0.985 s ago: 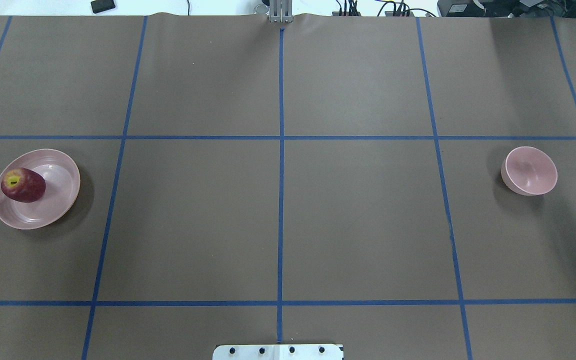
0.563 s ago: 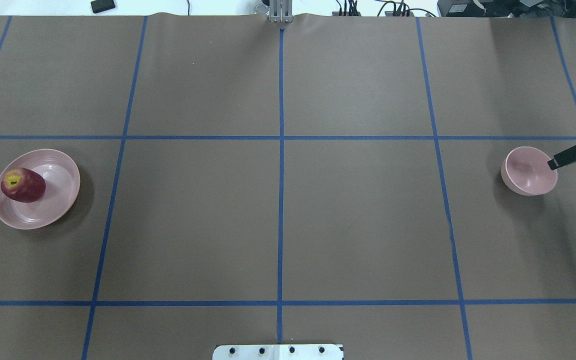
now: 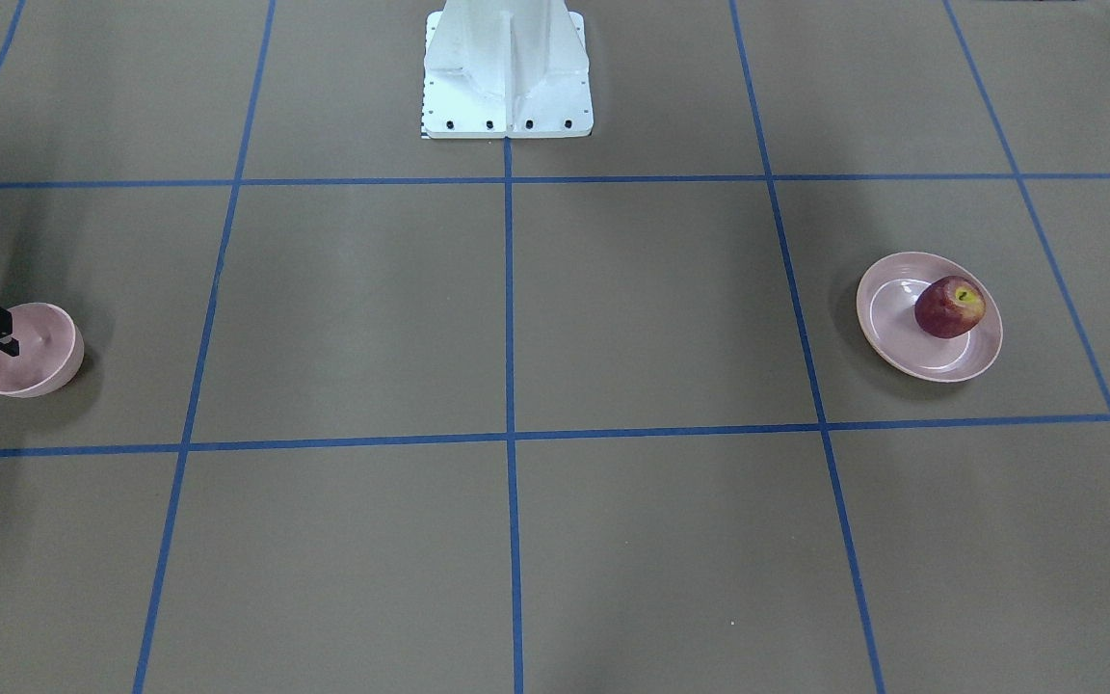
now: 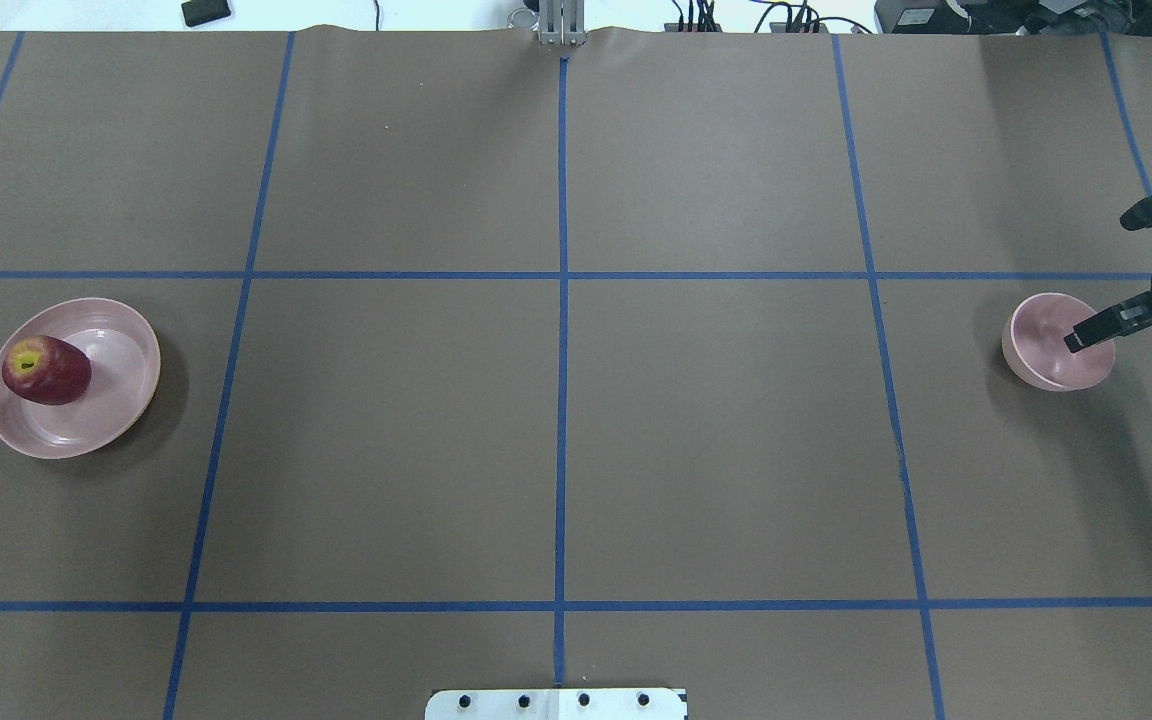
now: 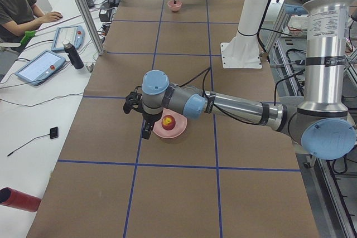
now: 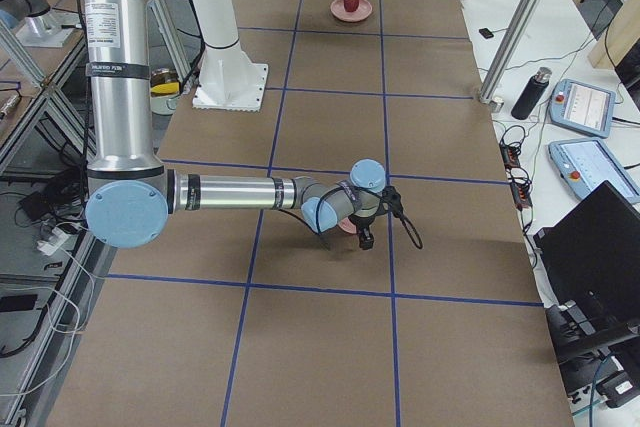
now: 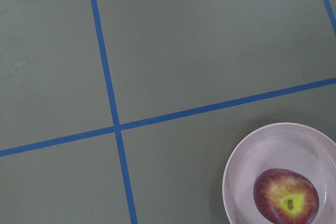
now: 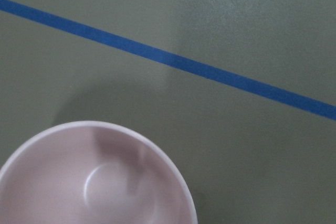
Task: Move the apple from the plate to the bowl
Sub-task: 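Reach the right gripper down and grasp the rim of the pink bowl, then slide the pink bowl to table centre with right gripper while left grasps apple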
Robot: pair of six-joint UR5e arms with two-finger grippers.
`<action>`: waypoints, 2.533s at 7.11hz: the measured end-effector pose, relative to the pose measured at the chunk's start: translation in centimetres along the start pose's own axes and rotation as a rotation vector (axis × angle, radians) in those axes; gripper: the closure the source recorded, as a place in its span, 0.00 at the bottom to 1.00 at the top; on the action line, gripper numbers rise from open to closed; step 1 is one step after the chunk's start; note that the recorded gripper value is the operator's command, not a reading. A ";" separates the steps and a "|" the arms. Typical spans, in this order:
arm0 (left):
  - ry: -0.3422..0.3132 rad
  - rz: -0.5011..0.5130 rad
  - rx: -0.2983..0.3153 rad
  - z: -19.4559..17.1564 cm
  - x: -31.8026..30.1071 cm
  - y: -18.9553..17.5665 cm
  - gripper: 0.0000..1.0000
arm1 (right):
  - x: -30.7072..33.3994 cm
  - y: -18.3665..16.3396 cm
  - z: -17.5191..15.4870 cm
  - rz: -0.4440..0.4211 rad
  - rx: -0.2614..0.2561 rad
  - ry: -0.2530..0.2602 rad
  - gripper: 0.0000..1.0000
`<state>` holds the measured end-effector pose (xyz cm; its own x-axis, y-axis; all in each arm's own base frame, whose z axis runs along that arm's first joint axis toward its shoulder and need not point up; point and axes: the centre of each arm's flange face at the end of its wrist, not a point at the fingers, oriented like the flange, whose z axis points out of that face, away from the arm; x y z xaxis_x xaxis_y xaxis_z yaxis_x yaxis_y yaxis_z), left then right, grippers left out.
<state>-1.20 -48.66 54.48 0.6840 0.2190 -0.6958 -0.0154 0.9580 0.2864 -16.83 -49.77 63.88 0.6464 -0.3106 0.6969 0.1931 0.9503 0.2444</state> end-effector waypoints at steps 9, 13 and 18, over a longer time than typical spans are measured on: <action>0.013 0.000 -0.017 1.1 -0.5 0.7 0.02 | -11.8 -6.1 -4.6 0.091 0.083 -0.115 1.00; 0.038 -0.059 -0.066 11.6 10.0 0.7 0.02 | -28.0 -11.5 -3.5 0.221 0.104 -0.188 1.00; 0.008 -0.078 -0.113 17.2 14.5 2.3 0.02 | -37.1 -12.7 -1.9 0.261 0.117 -0.180 1.00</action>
<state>21.25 -46.49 56.38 0.6803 0.1438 -0.7187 -0.0443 0.9868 0.1555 -41.84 -50.25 33.70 0.5200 -0.0663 0.8516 -0.0543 0.9924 0.1104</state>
